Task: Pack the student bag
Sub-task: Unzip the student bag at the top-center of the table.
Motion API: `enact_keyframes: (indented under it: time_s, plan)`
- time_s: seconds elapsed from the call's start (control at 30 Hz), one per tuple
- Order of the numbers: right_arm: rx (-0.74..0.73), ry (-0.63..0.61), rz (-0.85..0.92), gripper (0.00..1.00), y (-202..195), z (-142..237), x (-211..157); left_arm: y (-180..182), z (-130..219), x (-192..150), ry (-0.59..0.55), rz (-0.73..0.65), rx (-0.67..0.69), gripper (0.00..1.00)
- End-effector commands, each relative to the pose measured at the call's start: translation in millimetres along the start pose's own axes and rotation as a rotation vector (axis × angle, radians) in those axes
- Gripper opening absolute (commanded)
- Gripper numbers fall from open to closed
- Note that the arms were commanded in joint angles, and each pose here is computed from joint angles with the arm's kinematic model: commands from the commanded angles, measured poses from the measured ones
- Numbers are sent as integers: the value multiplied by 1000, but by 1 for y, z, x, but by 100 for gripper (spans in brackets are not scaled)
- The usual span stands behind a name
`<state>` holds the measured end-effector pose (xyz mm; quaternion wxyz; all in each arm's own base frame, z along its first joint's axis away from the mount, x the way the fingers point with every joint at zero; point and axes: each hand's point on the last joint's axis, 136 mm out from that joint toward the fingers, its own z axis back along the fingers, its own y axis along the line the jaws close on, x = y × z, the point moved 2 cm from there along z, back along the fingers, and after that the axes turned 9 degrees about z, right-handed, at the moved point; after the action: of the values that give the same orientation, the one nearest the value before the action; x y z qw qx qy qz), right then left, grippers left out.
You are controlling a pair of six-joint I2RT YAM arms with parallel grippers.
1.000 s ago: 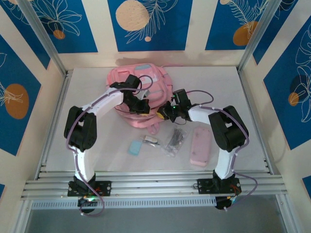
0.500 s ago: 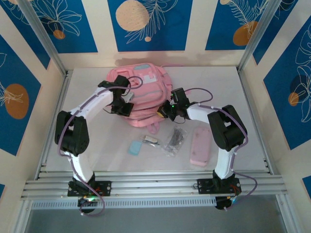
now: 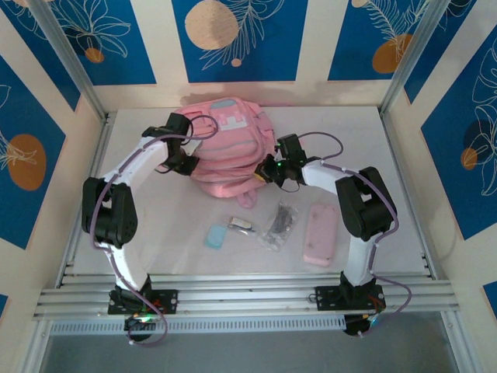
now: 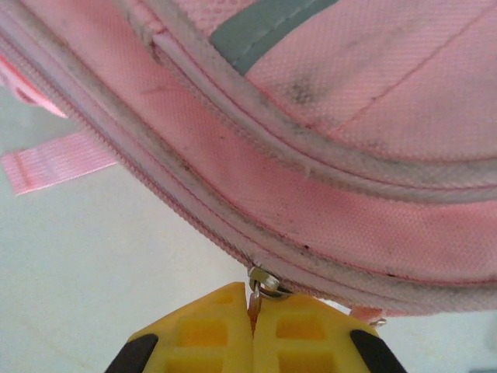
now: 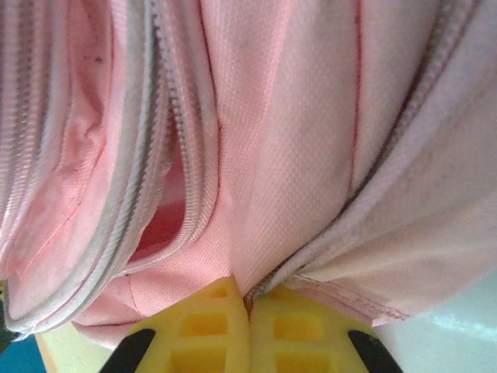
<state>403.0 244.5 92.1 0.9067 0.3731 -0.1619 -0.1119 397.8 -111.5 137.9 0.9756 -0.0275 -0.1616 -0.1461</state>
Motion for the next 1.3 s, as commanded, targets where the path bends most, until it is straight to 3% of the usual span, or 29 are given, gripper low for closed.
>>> enact_keyframes:
  time_s: [0.0,0.33,0.57,0.8,0.87,1.0,1.27]
  plan:
    - [-139,-84,13,0,-31,15,30,9,7,9,-47,-4,-79,0]
    - [-147,-196,95,0,-16,48,80,-107,20,-14,-41,-112,-390,0]
    - [-151,-207,97,0,-21,74,106,-120,19,-24,0,-93,-382,0]
    - [-113,-96,17,65,-24,88,60,-120,8,-10,-7,15,-371,0]
    - [-108,-64,-27,76,-30,88,41,-123,9,-5,-14,29,-385,0]
    - [-85,-28,-80,84,-36,79,8,-127,13,1,-23,43,-407,0]
    - [-67,-13,-116,79,-35,24,1,-129,10,-8,-5,34,-407,0]
